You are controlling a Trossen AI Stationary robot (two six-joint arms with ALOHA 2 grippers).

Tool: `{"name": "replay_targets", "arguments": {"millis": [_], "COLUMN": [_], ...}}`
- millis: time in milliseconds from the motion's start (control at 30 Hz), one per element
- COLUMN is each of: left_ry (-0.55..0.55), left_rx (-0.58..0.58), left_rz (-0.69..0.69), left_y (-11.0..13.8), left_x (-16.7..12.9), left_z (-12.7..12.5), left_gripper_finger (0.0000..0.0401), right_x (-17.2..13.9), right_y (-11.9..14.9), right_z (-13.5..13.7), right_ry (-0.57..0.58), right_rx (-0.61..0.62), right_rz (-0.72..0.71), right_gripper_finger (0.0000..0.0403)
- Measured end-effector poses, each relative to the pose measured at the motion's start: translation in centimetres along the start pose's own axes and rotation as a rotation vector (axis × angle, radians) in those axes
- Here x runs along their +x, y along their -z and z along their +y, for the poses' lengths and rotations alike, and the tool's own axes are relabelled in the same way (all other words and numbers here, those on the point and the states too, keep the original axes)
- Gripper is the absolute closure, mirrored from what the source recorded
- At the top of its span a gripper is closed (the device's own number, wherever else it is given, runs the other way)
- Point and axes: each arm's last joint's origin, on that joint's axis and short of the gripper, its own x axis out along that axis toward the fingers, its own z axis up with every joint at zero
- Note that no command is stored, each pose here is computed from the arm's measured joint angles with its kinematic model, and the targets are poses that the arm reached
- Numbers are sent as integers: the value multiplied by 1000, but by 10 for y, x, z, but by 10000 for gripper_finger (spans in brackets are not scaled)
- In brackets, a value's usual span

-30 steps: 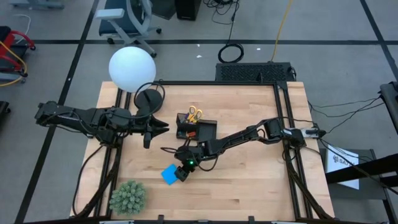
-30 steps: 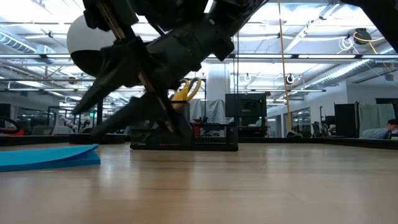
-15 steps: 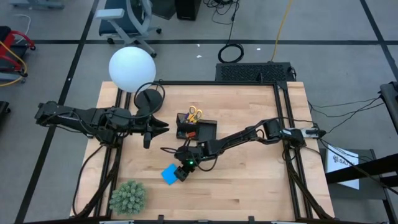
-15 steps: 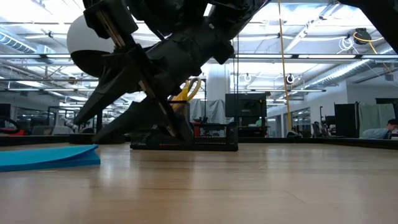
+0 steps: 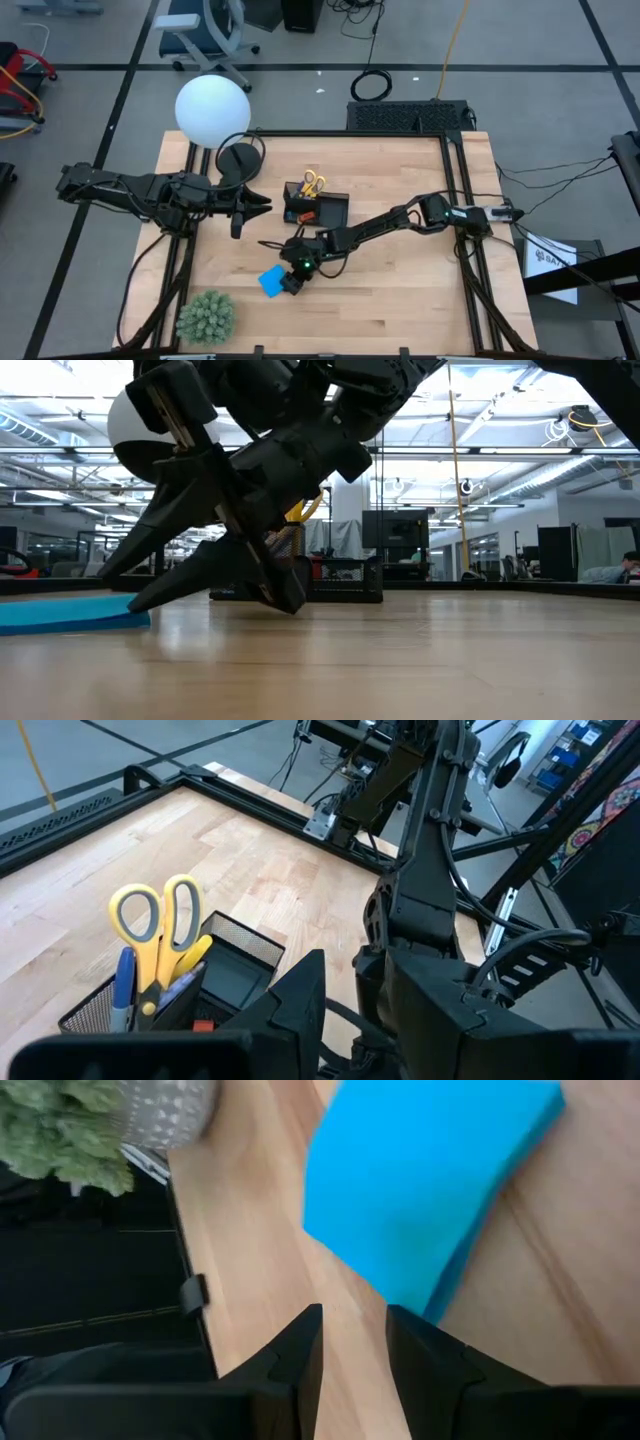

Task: Pick and place office supplies into organizer
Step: Put the blue sticky note into the black desk organizer

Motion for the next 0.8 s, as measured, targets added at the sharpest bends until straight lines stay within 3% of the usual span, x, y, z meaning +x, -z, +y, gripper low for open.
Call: {"name": "replay_targets", "arguments": {"millis": [400, 800], "left_ry": [0, 0], "left_rx": [0, 0], "left_rz": [0, 0], "left_y": [0, 0], "left_x": [0, 0], "left_z": [0, 0], "left_gripper_finger": [286, 286], "right_x": [-15, -22], "right_y": [-6, -13], "right_z": [21, 6], "right_ry": [-72, 30], "right_rx": [-95, -28], "right_rz": [-55, -49], "right_gripper_finger": [300, 300]}}
